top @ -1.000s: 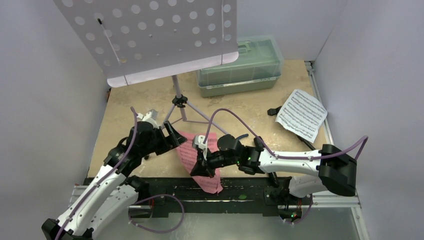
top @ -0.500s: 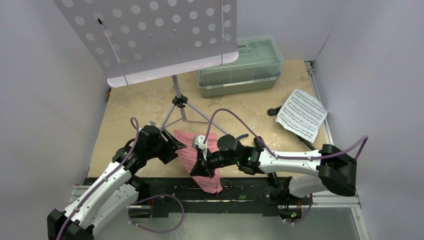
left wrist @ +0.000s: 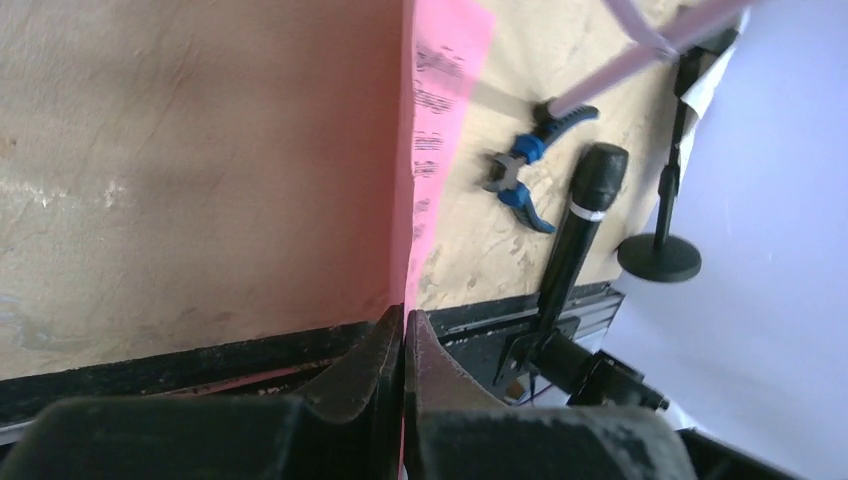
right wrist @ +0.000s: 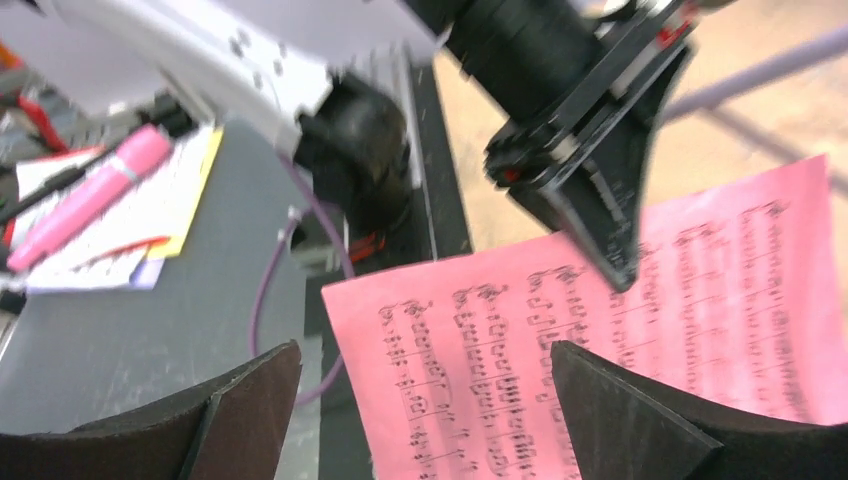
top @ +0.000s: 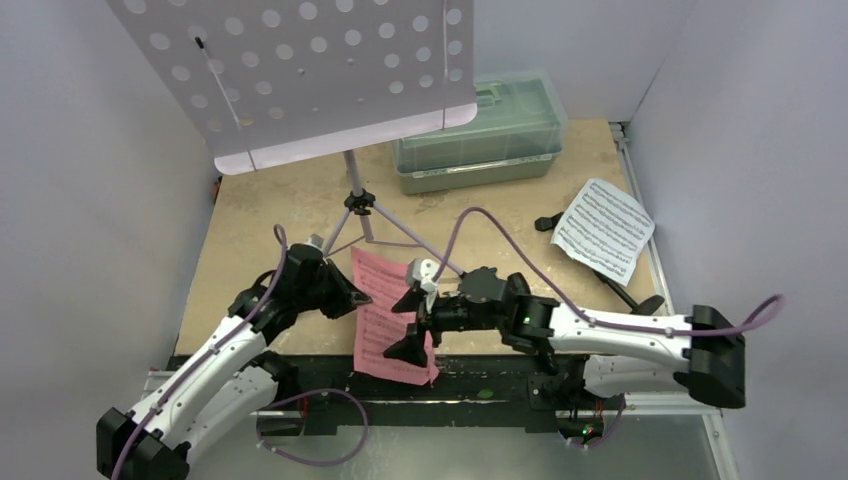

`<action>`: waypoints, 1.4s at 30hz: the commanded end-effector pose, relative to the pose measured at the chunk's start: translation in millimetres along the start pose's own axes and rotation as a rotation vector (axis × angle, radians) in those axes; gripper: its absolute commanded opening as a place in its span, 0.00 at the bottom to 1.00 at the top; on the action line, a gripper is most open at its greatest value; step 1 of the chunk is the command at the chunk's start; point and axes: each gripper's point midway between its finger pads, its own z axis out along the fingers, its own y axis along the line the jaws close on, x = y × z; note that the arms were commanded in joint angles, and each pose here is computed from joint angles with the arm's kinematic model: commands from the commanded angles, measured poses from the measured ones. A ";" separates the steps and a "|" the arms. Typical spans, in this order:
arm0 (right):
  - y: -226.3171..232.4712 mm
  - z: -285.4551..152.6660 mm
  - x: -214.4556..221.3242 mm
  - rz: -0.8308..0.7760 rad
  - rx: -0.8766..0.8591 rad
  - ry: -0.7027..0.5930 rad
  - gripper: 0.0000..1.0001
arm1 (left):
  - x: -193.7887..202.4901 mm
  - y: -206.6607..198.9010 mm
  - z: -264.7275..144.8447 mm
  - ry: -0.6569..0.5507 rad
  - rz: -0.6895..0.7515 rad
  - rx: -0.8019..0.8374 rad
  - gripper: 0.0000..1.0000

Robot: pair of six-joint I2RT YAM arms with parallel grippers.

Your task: Set up the instrument practice props

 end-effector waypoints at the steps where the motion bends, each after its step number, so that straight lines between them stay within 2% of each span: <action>1: -5.1 -38.4 -62.7 -0.062 0.138 -0.188 0.99 | -4.7 -27.1 -41.8 -0.032 0.245 0.083 0.00; 5: -19.6 -80.2 -108.6 -0.035 0.313 -0.344 0.99 | -8.0 -62.4 -88.9 -0.093 0.476 0.226 0.00; 8: -22.3 -104.5 -129.5 0.022 0.371 -0.449 0.99 | -9.0 -81.4 -115.6 -0.133 0.627 0.302 0.00; 11: -17.3 -105.7 -132.7 0.077 0.336 -0.478 0.99 | -3.8 -107.0 -141.2 -0.155 0.786 0.426 0.00; 14: -4.9 -96.7 -131.0 0.154 0.237 -0.469 0.99 | 8.3 -135.5 -177.0 -0.206 0.960 0.618 0.00; 17: 15.8 -94.6 -137.3 0.197 0.109 -0.495 0.99 | 16.3 -153.0 -222.4 -0.337 1.126 0.772 0.00; 22: 17.3 -103.7 -145.6 0.198 0.045 -0.538 0.99 | 29.9 -174.9 -293.7 -0.543 1.321 0.970 0.00; 25: 22.3 -110.6 -153.0 0.197 -0.056 -0.575 0.99 | 30.2 -186.1 -326.0 -0.659 1.350 1.032 0.00; 28: 38.6 -114.7 -165.1 0.137 -0.152 -0.614 0.99 | 28.8 -193.8 -340.6 -0.717 1.324 1.076 0.00; 33: 56.6 -118.8 -188.9 0.060 -0.242 -0.659 0.99 | 21.2 -204.0 -351.9 -0.778 1.191 1.140 0.00; 37: 62.2 -126.4 -199.2 0.063 -0.276 -0.722 0.99 | 15.7 -205.0 -362.0 -0.837 1.099 1.183 0.00; 42: 67.4 -132.0 -212.1 0.123 -0.358 -0.821 0.87 | 6.4 -203.7 -361.8 -0.875 0.988 1.205 0.00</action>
